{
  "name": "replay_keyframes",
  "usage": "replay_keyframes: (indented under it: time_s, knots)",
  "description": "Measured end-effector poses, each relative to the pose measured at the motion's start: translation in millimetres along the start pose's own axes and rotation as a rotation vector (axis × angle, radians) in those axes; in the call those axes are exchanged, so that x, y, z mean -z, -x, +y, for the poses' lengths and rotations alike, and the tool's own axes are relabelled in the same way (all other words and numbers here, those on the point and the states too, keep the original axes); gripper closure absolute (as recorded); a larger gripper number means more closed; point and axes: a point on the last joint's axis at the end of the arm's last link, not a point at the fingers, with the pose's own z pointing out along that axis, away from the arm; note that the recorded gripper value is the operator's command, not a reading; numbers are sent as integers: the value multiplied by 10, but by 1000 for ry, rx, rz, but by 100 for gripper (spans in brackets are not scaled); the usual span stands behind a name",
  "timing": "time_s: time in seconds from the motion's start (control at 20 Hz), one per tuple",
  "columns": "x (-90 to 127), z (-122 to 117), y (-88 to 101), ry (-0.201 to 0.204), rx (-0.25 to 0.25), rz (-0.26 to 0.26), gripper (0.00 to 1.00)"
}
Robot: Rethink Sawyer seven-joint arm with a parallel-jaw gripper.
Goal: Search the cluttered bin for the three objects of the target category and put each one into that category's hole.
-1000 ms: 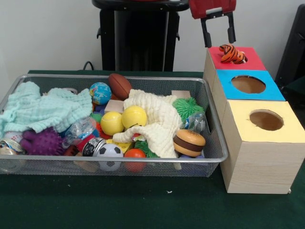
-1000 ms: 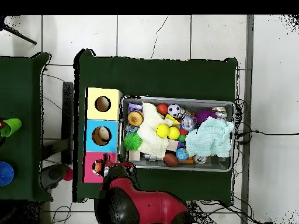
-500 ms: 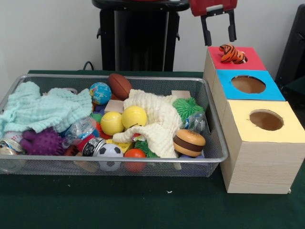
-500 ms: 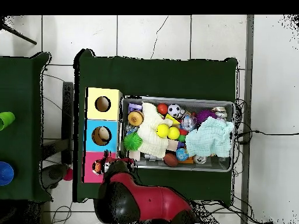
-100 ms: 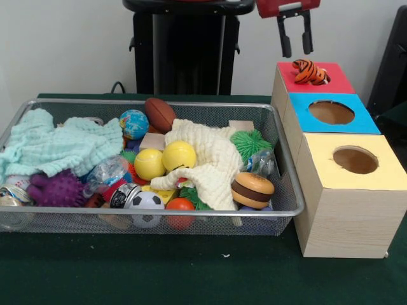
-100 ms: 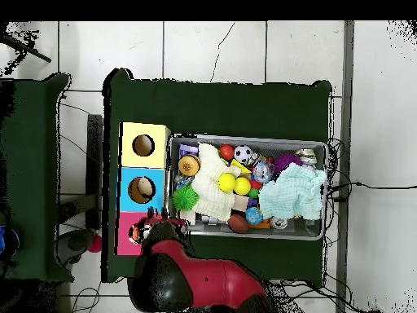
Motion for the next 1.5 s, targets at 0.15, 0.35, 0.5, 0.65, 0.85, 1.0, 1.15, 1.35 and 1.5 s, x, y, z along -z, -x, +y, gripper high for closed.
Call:
replay_keyframes:
  time_s: [0.15,0.35,0.5,0.65,0.85,1.0,1.15,1.35,1.5]
  knots:
    - [0,-8,5,-1,-3,0,100]
    - [1,-18,9,-1,-5,-1,100]
    - [2,-26,11,-2,-7,-1,100]
    - [3,-40,21,-2,-9,-2,100]
    - [-11,-49,34,4,-14,-8,100]
    - [-56,-52,34,10,-21,-23,100]
    - [-113,-52,27,17,-30,-42,100]
    - [-178,-32,27,30,-38,-68,100]
    - [-204,-13,22,37,-40,-75,100]
